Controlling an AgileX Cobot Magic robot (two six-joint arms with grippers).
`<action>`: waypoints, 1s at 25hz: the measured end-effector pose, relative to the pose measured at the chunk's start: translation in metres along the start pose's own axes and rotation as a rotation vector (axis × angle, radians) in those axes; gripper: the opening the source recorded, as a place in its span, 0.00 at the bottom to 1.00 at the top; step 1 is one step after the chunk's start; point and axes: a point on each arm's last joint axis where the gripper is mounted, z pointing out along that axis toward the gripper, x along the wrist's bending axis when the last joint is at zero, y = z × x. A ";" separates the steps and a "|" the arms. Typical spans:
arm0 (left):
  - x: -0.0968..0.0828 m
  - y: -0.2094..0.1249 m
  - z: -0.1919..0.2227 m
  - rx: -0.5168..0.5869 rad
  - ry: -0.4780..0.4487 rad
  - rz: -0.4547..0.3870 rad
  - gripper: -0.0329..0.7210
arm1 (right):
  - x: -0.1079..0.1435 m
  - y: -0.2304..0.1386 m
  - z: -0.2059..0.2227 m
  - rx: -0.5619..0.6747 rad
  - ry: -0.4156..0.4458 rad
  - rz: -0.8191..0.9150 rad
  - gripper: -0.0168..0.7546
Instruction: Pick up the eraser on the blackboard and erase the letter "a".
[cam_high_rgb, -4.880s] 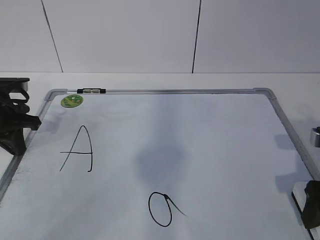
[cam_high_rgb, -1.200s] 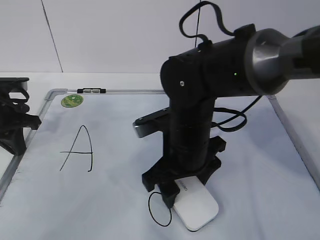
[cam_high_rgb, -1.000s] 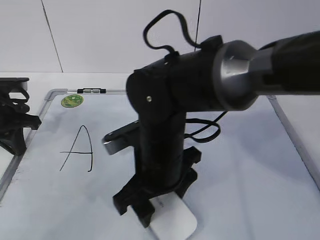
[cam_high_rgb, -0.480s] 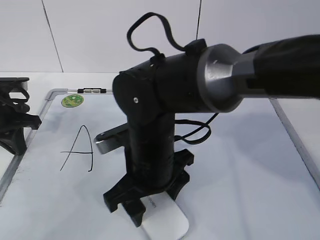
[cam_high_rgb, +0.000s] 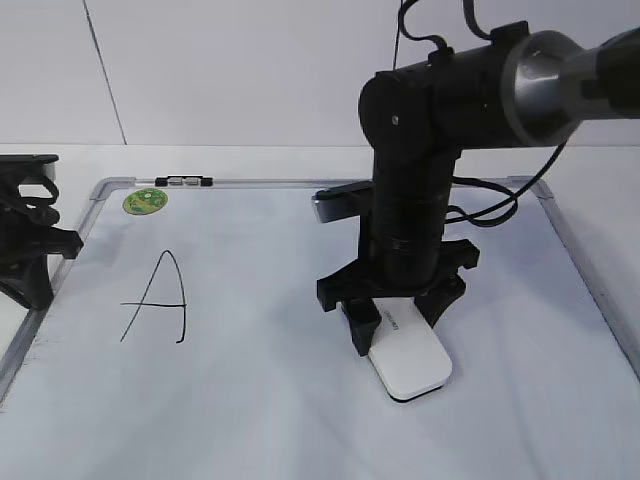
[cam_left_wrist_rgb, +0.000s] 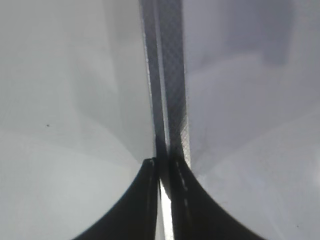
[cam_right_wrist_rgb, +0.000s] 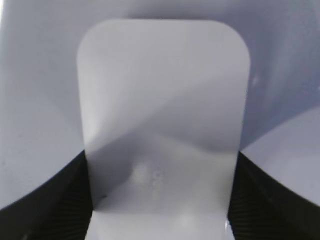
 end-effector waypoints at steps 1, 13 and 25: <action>0.000 0.000 0.000 0.000 0.000 0.000 0.08 | -0.005 0.001 0.000 0.000 0.001 0.012 0.73; 0.000 0.000 0.000 -0.002 0.000 0.000 0.08 | 0.066 -0.014 0.000 -0.030 0.008 -0.189 0.73; 0.000 0.000 0.000 -0.002 0.000 0.000 0.08 | 0.128 -0.040 0.002 -0.027 0.038 -0.340 0.73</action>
